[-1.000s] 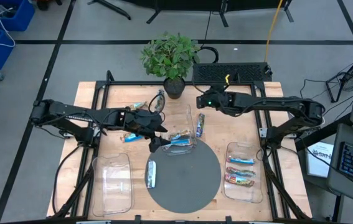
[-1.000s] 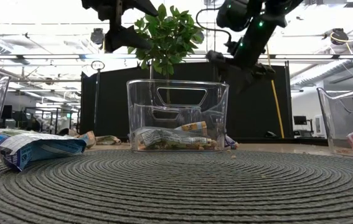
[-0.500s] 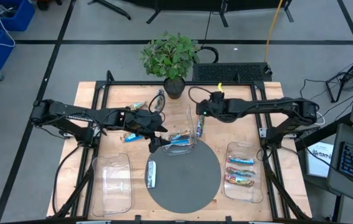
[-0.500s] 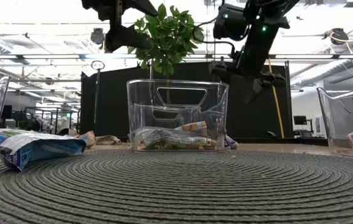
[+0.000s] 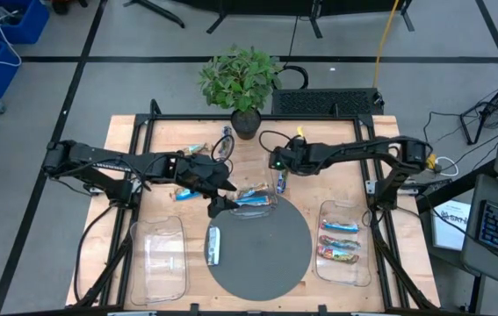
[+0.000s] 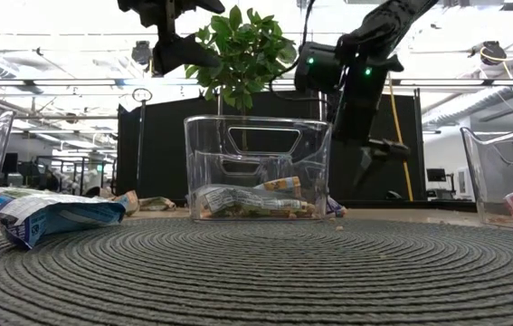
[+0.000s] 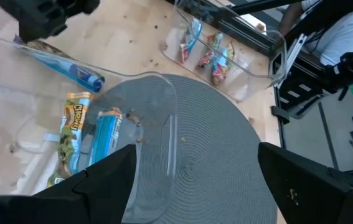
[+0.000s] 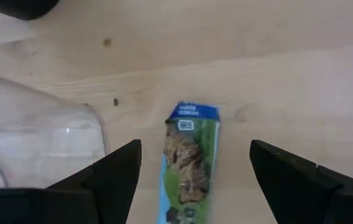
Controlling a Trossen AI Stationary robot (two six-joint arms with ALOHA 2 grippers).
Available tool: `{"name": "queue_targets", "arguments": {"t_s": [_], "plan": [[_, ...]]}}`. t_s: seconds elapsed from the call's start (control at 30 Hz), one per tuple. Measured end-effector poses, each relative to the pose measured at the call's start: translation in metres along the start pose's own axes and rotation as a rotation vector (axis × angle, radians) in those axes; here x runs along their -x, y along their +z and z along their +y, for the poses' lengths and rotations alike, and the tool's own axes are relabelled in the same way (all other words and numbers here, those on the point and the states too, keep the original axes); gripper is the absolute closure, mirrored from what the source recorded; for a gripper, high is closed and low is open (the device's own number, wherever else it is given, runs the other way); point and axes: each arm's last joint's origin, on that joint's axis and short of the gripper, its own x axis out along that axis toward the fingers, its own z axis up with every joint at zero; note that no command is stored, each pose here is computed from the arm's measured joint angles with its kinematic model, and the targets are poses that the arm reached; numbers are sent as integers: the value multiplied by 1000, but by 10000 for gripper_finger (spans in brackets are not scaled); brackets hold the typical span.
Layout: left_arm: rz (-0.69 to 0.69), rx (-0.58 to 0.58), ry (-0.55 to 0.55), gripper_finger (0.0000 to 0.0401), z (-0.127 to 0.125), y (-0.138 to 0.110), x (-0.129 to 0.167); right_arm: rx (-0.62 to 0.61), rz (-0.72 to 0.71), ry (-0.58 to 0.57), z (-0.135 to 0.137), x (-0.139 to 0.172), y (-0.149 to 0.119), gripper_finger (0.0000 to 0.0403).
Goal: Pick and place Granola Bars by type
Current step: Put the middle green granola bar into the left transparent bin
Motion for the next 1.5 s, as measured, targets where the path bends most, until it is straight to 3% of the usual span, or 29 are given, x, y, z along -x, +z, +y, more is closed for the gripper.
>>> {"name": "queue_targets", "arguments": {"t_s": [0.43,0.73,1.0,1.5], "plan": [[32,-3,-63,61,-2,-1,0,-73,72,3,6,-28,-11,113],[45,-13,-88,61,-3,-1,0,-81,88,18,8,-33,-11,151],[45,-12,-90,61,-3,-1,0,-58,92,21,8,-33,-11,209],[45,-9,-90,61,-2,-1,0,-43,70,15,8,-33,-11,357]]}}
